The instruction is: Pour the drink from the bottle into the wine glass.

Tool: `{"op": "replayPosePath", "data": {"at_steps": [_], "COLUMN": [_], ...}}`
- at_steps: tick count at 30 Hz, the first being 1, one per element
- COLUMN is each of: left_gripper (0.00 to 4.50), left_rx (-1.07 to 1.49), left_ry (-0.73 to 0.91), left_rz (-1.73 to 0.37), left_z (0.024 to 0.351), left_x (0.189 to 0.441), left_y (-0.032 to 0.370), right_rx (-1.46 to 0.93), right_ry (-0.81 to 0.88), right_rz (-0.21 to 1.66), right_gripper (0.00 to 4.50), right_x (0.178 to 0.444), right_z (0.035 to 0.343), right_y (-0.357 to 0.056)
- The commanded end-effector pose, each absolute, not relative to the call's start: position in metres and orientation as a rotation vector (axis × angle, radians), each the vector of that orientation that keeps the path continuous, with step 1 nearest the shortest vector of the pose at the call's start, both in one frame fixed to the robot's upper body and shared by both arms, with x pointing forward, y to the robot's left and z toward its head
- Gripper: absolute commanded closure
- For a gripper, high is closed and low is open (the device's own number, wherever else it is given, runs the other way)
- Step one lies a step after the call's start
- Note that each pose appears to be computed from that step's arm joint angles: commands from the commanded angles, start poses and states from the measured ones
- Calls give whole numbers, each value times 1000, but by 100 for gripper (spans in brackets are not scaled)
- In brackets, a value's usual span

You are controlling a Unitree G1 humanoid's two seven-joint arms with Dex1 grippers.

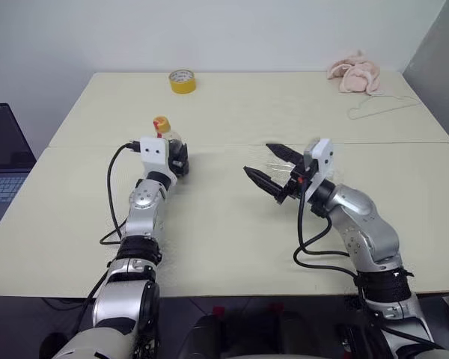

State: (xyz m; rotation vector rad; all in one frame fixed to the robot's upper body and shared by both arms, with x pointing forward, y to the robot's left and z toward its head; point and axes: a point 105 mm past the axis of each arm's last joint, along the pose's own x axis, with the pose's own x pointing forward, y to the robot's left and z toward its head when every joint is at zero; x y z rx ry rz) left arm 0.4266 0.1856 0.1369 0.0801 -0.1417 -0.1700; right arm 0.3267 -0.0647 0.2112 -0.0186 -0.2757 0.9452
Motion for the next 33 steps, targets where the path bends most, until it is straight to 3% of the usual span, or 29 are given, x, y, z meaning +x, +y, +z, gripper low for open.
{"op": "replayPosePath", "data": {"at_steps": [1,9,17,26,33], "left_gripper": [218,221,222,222,222], "left_rx": [79,124,190,144,155], "left_ry": [-176,-133,-172,-192,-199], "left_rz": [-299,-388,-398,-493,-527], "left_z": [153,149,155,154,156], "left_x": [418,399,389,372,367], "left_y": [160,131,95,60,56], "right_rx": [-24,-37,-149,-165,-190], "right_ry": [-370,-361,-208,-175,-136], "right_rz": [964,1018,911,878,888], "right_gripper": [0,0,0,0,0], "right_x": [320,316,347,348,346], "right_z": [247,274,266,268,260], "right_y": [-67,-45,-28,-13,-13]}}
